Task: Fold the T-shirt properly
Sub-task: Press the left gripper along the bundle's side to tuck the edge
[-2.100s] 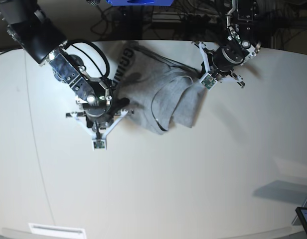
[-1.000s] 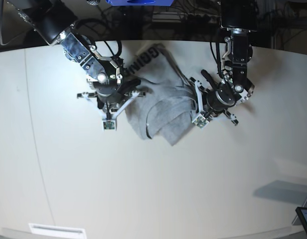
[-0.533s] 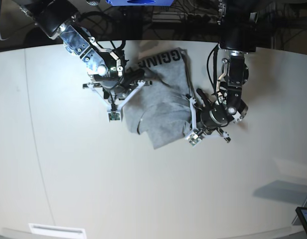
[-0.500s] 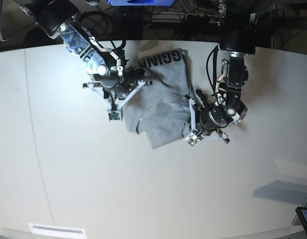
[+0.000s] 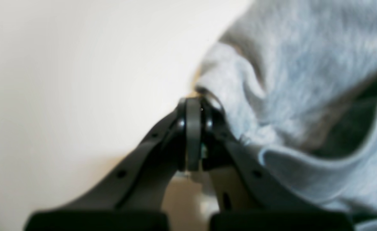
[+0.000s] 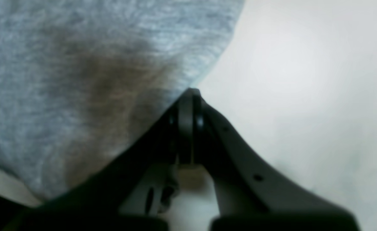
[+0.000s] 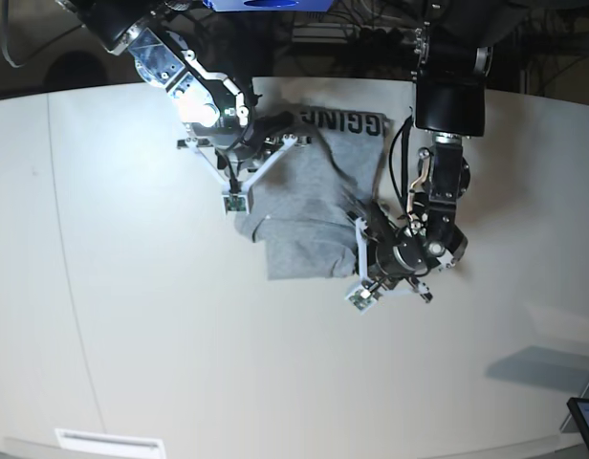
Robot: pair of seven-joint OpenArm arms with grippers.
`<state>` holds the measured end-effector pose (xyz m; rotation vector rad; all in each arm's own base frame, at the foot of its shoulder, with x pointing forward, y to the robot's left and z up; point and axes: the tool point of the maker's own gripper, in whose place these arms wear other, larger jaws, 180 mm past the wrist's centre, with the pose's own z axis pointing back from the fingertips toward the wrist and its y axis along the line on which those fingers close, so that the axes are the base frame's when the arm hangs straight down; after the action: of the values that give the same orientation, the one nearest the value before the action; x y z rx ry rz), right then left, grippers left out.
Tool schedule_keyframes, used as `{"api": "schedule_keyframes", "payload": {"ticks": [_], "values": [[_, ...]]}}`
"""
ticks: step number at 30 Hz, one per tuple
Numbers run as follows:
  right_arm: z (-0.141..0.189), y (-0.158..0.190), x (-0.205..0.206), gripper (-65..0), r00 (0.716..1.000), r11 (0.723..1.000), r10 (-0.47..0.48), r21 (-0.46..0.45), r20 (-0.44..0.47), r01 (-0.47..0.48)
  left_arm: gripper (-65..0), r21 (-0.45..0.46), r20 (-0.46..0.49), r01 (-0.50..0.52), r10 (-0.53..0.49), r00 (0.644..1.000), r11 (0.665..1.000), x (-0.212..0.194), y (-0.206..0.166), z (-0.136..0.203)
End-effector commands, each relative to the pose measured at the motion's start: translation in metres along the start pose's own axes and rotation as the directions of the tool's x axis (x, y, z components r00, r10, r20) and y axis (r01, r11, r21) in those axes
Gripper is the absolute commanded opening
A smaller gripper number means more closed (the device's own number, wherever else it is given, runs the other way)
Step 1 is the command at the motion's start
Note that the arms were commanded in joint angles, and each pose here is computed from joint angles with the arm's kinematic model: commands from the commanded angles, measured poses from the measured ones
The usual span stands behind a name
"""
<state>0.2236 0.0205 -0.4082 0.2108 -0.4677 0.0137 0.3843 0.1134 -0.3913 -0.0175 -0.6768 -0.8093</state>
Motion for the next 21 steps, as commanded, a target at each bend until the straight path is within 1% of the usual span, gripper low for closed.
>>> {"api": "schedule_keyframes", "payload": {"ticks": [1, 5, 8, 10, 13, 16, 18, 20, 21], "values": [[0.004, 0.008, 0.0, -65.0, 1.0, 1.0, -0.004, 0.029, -0.006, 0.005, -65.0, 0.024, 0.065, 0.006, -0.008, 0.998, 1.0, 0.022, 0.013, 0.006], [0.007, 0.015, -0.006, -65.0, 1.0, 0.999, -0.015, 0.048, -0.017, 0.016, -65.0, 0.001, 0.06, -0.014, 0.014, 0.998, 1.0, 0.023, 0.012, -0.004], [0.006, 0.014, -0.006, -64.9, 1.0, 0.999, -0.015, 0.046, -0.02, 0.016, -65.0, -0.017, 0.057, -0.026, 0.027, 0.998, 1.0, 0.022, 0.007, -0.009], [0.006, 0.014, -0.004, -64.9, 1.0, 0.999, -0.014, 0.045, -0.014, 0.015, -65.0, -0.016, 0.073, -0.025, 0.026, 0.997, 1.0, 0.025, 0.008, -0.009], [0.006, 0.011, -0.001, -64.9, 1.0, 0.999, -0.012, 0.037, -0.008, 0.013, -65.0, -0.01, 0.07, -0.024, 0.024, 0.997, 1.0, 0.023, 0.01, -0.008], [0.005, 0.0, 0.005, -64.9, 1.0, 1.0, 0.003, 0.013, 0.007, -0.004, -65.0, 0.054, 0.051, 0.019, -0.022, 0.998, 0.998, 0.017, 0.03, 0.005], [0.005, -0.003, 0.011, -64.9, 1.0, 1.0, 0.008, 0.007, 0.018, -0.008, -65.0, 0.1, 0.02, 0.053, -0.055, 0.998, 0.994, 0.011, 0.041, 0.01], [0.004, -0.015, 0.015, -64.9, 0.999, 1.0, 0.023, -0.018, 0.022, -0.023, -65.0, 0.142, -0.033, 0.093, -0.09, 0.995, 0.985, -0.003, 0.052, 0.016], [0.004, -0.018, 0.016, -64.9, 0.999, 0.999, 0.028, -0.024, 0.018, -0.027, -65.0, 0.163, -0.045, 0.115, -0.109, 0.993, 0.98, -0.005, 0.056, 0.02]]}}
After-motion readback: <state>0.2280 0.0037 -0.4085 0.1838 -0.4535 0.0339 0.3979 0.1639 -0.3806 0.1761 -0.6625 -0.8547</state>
